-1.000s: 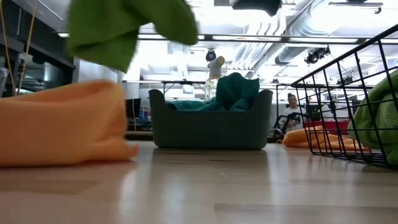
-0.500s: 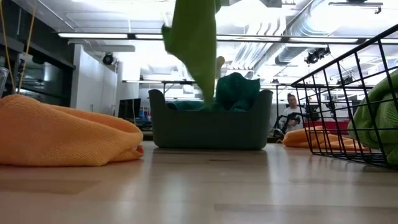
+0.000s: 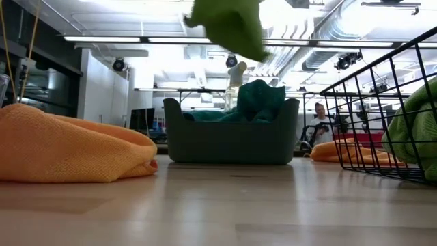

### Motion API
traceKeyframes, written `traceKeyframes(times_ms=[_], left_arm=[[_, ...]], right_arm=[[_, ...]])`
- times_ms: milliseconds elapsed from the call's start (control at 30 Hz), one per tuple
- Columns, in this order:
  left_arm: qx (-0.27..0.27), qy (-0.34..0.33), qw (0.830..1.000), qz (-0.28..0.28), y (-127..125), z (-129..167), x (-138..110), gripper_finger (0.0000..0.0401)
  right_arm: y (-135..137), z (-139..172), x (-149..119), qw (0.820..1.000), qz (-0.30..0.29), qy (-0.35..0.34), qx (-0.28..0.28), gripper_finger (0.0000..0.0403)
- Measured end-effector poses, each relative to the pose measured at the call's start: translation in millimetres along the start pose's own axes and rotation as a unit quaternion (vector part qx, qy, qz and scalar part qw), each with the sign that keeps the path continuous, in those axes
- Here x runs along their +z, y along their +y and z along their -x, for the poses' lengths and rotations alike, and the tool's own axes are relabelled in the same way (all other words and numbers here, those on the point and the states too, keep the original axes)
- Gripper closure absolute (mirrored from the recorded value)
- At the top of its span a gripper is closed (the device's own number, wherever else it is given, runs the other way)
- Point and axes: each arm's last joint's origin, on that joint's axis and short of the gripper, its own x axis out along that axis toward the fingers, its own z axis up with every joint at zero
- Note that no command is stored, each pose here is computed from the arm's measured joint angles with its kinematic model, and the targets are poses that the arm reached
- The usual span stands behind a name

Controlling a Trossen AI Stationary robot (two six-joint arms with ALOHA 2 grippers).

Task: Sort microfiber towel by color & place in baskets
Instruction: Put the green towel into the black wire basket

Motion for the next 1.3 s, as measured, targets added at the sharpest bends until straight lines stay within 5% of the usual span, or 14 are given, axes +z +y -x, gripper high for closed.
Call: traceKeyframes(times_ms=[300,500,933,1133,1300], left_arm=[[0.131,0.088,0.987,0.004,33,38,-15,0.0263],[0.125,0.12,0.982,0.07,46,59,-30,0.0221],[0.098,0.064,0.979,0.167,30,46,-81,0.0215],[0.097,0.079,0.976,0.178,26,39,-93,0.0215],[0.097,0.071,0.977,0.178,25,37,-93,0.0215]], right_arm=[[-35,78,-2,0.992,-0.015,0.122,-0.032,0.0398],[-47,145,-25,0.978,-0.117,0.166,-0.046,0.04],[47,182,-123,0.925,-0.314,0.214,0.027,0.0402],[73,202,-174,0.864,-0.381,0.328,0.03,0.0402],[76,211,-201,0.81,-0.381,0.446,-0.002,0.0403]])
